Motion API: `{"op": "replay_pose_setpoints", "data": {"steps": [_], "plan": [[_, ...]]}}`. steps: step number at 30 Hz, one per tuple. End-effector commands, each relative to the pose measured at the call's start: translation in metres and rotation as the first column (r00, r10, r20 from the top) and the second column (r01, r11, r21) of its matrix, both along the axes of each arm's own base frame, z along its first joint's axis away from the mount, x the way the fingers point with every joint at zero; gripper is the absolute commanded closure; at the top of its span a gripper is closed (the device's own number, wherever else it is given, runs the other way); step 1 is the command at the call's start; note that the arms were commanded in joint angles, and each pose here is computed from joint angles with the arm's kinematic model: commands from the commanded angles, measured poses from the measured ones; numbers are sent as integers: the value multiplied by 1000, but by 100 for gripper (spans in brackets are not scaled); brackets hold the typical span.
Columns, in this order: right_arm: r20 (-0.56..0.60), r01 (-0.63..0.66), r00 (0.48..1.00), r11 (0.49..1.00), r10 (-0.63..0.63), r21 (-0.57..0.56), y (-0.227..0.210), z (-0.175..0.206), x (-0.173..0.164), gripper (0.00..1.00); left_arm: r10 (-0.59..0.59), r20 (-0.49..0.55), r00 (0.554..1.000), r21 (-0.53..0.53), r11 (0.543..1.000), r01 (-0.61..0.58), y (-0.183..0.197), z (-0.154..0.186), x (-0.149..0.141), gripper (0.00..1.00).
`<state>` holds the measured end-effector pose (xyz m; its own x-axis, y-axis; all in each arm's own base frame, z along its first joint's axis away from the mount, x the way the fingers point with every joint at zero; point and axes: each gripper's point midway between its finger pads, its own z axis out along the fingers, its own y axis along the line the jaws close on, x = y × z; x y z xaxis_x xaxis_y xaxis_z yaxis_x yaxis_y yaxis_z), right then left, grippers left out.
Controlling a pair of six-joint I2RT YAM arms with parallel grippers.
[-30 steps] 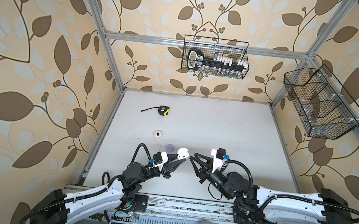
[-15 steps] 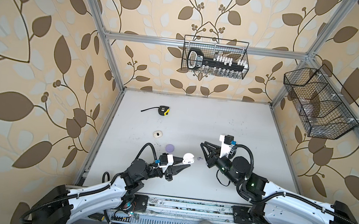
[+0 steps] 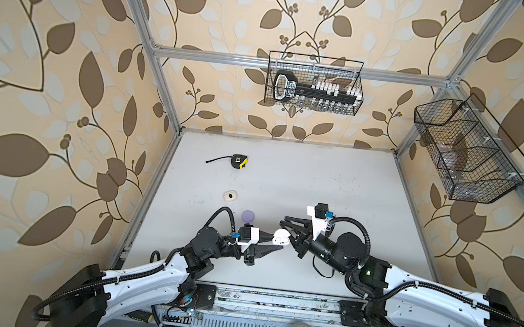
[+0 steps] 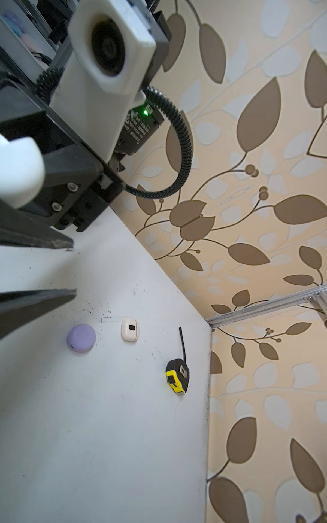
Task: Insert wireless bluetooth earbuds into charging case
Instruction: Insert the wireless bluetooth earbud into the charging case, then close the charging case.
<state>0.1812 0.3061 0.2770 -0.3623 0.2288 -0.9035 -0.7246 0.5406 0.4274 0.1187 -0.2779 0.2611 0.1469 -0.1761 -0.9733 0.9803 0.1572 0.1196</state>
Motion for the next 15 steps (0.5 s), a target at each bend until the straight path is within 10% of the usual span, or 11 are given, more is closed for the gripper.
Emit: {"op": "replay_pose_setpoints", "data": {"steps": [1,15], "plan": [[65,-114,992,990,109,78,7,28,-23,74,33,-4,999,-6,999,-33,-2,6,9,100],[119,-192,976,976,180,102,3,37,-41,74,66,-17,998,7,998,-66,-3,3,16,100]]}}
